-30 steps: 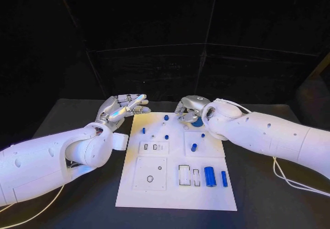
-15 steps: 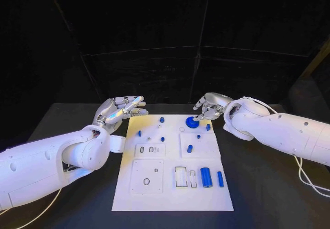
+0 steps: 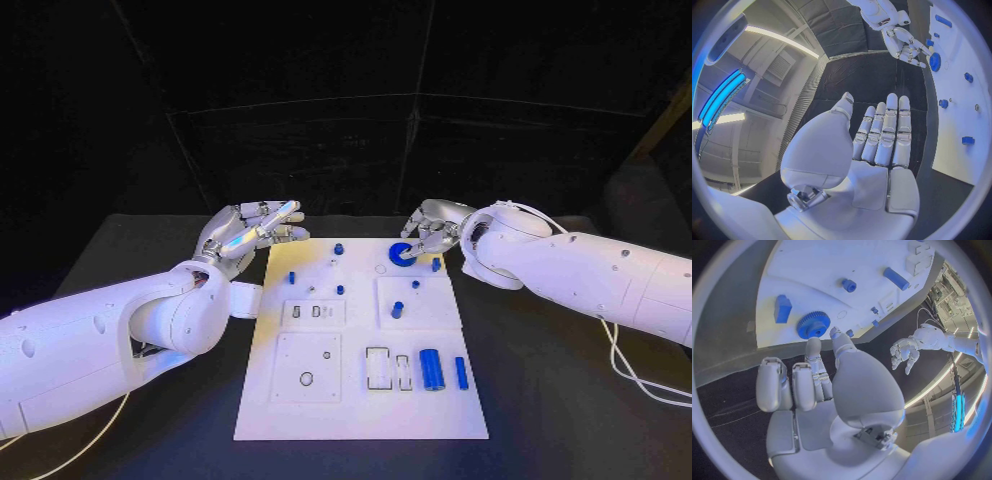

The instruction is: Assemble the parts on the task board

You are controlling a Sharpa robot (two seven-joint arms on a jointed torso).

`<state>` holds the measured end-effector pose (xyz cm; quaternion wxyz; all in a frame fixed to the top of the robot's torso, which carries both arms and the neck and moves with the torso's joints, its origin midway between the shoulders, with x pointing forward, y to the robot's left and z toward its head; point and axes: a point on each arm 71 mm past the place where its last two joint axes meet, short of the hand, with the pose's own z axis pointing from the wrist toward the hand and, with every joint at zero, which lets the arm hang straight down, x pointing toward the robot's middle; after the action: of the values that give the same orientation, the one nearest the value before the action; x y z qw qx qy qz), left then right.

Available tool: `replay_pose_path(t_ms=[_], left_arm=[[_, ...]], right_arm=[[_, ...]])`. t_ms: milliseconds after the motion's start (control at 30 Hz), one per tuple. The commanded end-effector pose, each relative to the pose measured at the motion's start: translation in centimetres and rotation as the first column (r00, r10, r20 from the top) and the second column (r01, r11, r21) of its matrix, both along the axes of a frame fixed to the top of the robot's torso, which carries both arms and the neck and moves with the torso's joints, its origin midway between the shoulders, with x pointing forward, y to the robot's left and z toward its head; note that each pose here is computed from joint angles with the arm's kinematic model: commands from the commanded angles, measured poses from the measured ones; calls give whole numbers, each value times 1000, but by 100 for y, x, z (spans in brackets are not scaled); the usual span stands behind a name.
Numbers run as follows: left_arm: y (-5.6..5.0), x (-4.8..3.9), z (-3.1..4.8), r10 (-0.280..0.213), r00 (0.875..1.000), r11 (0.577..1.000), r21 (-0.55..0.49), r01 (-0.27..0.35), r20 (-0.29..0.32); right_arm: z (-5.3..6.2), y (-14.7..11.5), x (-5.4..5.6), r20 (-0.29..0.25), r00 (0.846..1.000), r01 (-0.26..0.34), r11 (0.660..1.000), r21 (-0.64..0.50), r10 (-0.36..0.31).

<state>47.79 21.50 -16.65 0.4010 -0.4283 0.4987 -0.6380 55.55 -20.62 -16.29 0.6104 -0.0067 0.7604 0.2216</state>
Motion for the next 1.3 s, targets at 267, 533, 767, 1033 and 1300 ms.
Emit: replay_pose_path(t_ms=[267, 533, 767, 1033, 1300], left_arm=[[-21, 3, 8, -19, 1000, 1000, -10, 19, 1], [-18, 5, 7, -19, 1000, 1000, -10, 19, 0], [-15, 8, 5, -18, 1000, 1000, -9, 18, -1], [-15, 9, 4, -19, 1000, 1000, -9, 19, -2], [-12, 11, 2, -19, 1000, 1000, -8, 19, -3]], right_arm=[[-36, 60, 33, -19, 1000, -15, 996, -90, 13], [-45, 72, 46, -21, 1000, -14, 995, -102, 12], [-53, 61, 57, -26, 1000, -11, 994, -109, 8], [-73, 77, 66, -43, 999, -17, 992, -123, 12], [-89, 104, 73, -53, 998, -24, 990, -136, 17]])
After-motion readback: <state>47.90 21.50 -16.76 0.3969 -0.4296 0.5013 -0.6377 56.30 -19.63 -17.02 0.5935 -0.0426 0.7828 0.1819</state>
